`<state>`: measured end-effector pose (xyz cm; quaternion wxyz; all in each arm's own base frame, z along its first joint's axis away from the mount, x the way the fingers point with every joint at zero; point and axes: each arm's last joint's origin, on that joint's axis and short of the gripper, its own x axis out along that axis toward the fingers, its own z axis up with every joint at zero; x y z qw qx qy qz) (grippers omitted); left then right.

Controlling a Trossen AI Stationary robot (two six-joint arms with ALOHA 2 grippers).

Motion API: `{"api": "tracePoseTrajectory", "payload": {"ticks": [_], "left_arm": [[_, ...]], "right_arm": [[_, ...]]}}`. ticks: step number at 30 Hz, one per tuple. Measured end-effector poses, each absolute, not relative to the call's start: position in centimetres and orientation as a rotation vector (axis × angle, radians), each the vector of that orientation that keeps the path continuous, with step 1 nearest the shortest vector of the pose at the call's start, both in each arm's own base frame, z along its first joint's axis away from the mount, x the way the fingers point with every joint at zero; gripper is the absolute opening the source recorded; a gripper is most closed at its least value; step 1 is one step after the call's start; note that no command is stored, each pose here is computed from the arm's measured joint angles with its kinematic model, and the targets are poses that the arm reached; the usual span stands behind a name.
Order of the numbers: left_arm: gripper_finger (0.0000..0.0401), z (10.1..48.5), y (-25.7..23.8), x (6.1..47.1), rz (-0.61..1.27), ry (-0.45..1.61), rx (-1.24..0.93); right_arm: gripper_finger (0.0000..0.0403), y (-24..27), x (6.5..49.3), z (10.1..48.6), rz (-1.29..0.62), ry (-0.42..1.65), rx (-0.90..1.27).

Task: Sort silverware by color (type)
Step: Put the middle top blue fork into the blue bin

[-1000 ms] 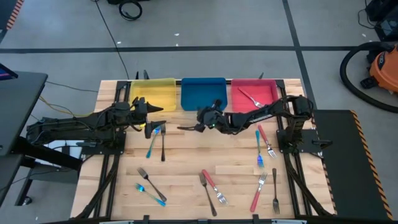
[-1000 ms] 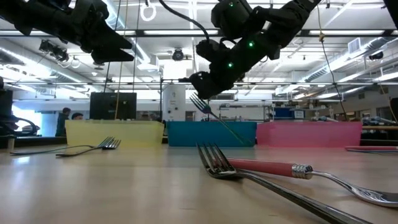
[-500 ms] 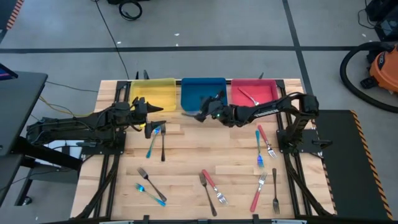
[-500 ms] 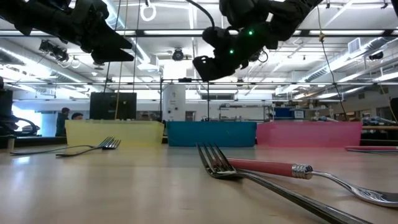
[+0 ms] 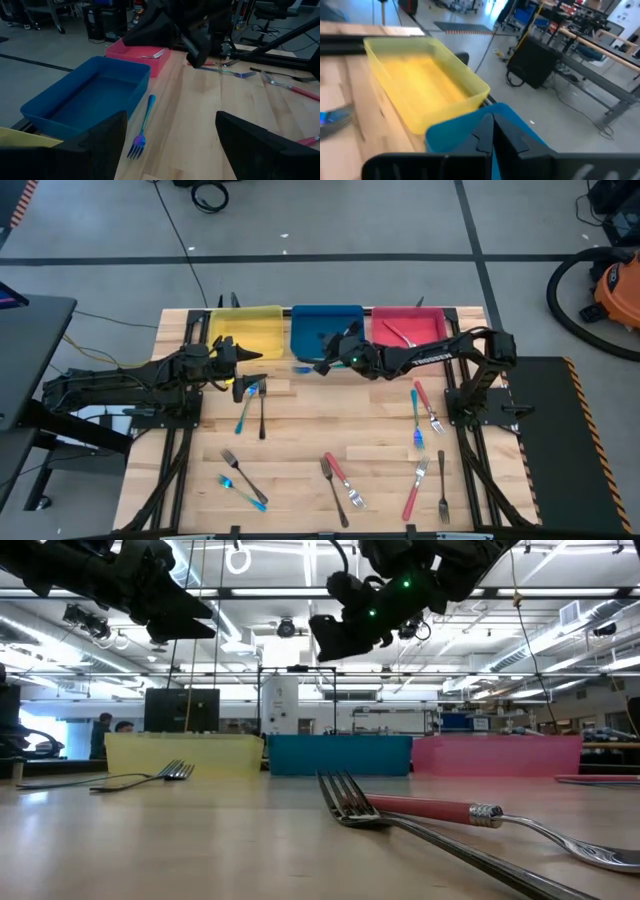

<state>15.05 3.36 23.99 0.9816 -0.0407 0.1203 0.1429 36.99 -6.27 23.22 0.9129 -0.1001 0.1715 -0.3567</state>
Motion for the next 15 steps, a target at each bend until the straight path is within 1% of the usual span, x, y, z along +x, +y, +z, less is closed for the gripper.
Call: {"api": "tracePoseTrajectory", "payload": {"ticks": [4, 8, 12, 15], "left_arm": [[0.0306, 24.0, 3.4, 15.1, 0.288, 0.242, -0.082], [0.0306, 24.0, 3.4, 15.1, 0.288, 0.242, -0.082], [0.0306, 24.0, 3.4, 15.1, 0.288, 0.242, -0.087], [0.0306, 24.0, 3.4, 15.1, 0.288, 0.242, -0.086]], "right_arm": [[0.002, -5.3, 37.2, 23.6, -0.719, 0.305, -0.2], [0.0012, -4.6, 37.1, 24.0, -0.86, 0.268, -0.189], [0.0006, -4.0, 36.8, 24.0, -1.023, 0.291, -0.242], [0.0009, -3.3, 36.8, 24.0, -1.02, 0.304, -0.265]]}}
